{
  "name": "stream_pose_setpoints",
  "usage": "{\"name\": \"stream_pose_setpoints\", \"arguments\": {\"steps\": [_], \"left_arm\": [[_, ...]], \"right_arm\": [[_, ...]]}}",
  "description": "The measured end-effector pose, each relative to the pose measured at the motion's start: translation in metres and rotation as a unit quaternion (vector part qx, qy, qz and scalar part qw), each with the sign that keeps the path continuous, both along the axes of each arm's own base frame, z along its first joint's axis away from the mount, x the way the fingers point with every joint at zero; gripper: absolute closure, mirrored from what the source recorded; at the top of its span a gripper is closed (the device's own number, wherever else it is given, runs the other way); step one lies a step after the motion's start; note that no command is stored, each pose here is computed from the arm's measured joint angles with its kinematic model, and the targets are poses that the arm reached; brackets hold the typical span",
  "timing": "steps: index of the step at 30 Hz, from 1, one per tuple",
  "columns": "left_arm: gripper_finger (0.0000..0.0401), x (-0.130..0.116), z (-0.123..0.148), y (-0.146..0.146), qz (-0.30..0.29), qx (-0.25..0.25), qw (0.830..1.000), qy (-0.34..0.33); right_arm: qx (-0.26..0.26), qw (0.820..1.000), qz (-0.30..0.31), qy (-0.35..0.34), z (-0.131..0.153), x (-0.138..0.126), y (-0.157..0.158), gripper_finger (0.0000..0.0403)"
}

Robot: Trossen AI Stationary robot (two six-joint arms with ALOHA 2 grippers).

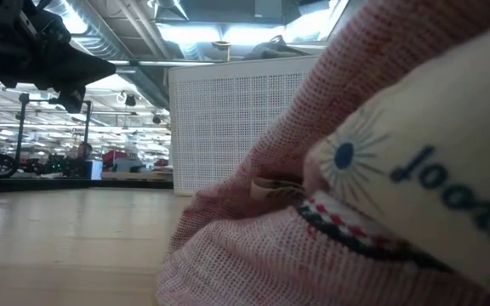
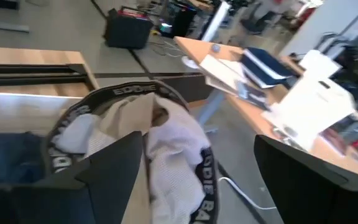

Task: Sort clothes
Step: Put the pink polo shirt into the white bin

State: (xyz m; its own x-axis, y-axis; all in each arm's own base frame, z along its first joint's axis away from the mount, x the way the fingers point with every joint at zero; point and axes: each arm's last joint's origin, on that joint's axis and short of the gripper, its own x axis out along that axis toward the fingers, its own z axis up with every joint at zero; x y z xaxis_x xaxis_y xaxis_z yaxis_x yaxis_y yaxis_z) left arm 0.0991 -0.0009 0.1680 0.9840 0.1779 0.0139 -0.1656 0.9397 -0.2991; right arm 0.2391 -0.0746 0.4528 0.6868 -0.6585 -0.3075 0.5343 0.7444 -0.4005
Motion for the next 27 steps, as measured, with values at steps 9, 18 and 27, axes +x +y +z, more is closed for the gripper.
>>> {"name": "stream_pose_setpoints", "arguments": {"steps": [9, 18, 27], "left_arm": [[0.0397, 0.000, 0.000, 0.000, 0.000, 0.000, 1.000, 0.000], [0.0397, 0.000, 0.000, 0.000, 0.000, 0.000, 1.000, 0.000], [0.0397, 0.000, 0.000, 0.000, 0.000, 0.000, 1.000, 0.000]], "right_arm": [[0.050, 0.994, 0.098, -0.002, 0.000, -0.005, 0.019, 0.0079], [0.047, 0.978, 0.202, 0.008, -0.001, 0.002, 0.069, 0.0079], [0.090, 0.955, 0.277, 0.058, -0.022, 0.019, 0.122, 0.0079]]}}
